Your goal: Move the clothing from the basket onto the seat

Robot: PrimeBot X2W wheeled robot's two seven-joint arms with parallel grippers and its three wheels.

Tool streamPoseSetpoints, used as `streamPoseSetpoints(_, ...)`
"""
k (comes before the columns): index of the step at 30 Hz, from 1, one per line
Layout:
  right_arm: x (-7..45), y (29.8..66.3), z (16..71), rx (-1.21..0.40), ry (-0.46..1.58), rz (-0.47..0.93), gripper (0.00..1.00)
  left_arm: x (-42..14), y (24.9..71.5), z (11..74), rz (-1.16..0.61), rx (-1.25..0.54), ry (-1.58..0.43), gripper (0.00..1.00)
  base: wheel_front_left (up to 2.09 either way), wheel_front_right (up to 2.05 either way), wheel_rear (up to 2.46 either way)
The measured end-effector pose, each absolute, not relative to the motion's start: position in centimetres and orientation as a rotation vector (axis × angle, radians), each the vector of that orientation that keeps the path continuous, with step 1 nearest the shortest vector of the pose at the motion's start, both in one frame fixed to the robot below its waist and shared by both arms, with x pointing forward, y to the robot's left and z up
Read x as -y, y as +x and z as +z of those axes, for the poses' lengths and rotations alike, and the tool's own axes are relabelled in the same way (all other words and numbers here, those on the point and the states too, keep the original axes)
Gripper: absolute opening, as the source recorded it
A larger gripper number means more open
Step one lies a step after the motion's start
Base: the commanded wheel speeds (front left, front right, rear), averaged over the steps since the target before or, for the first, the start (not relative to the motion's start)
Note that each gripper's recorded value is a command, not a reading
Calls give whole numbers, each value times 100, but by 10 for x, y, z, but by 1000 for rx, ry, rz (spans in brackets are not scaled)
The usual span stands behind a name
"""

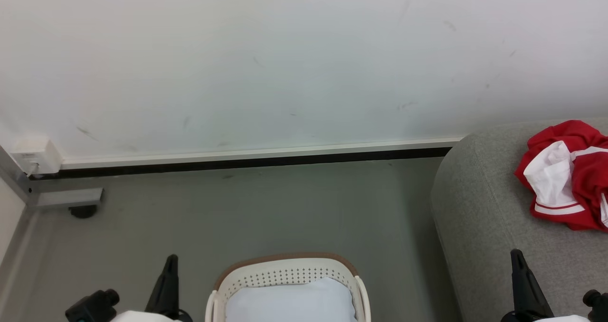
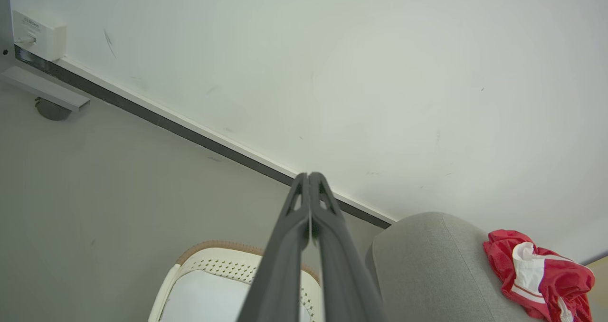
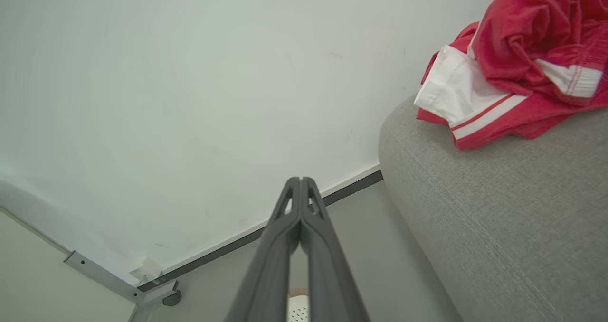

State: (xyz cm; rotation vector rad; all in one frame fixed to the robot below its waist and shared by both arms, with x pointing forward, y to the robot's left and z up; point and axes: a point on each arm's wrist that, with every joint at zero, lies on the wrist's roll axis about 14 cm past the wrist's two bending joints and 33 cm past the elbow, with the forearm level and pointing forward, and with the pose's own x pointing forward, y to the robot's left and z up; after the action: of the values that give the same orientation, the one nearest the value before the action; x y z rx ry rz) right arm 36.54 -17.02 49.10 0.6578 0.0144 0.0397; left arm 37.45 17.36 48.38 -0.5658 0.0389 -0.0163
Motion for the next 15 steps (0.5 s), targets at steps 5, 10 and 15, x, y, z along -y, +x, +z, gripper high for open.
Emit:
streamPoseSetpoints(5,173,367,490,-22,725,26,0,-177,375,484,-1,-42,-637,0,0,0,0)
streamPoseSetpoints(10,177,368,490,-28,789,12,0,-180,376,484,12,-46,-710,0,0,0,0)
streamPoseSetpoints(15,179,370,491,-28,848,5,0,-182,377,484,22,-51,-779,0,0,0,0)
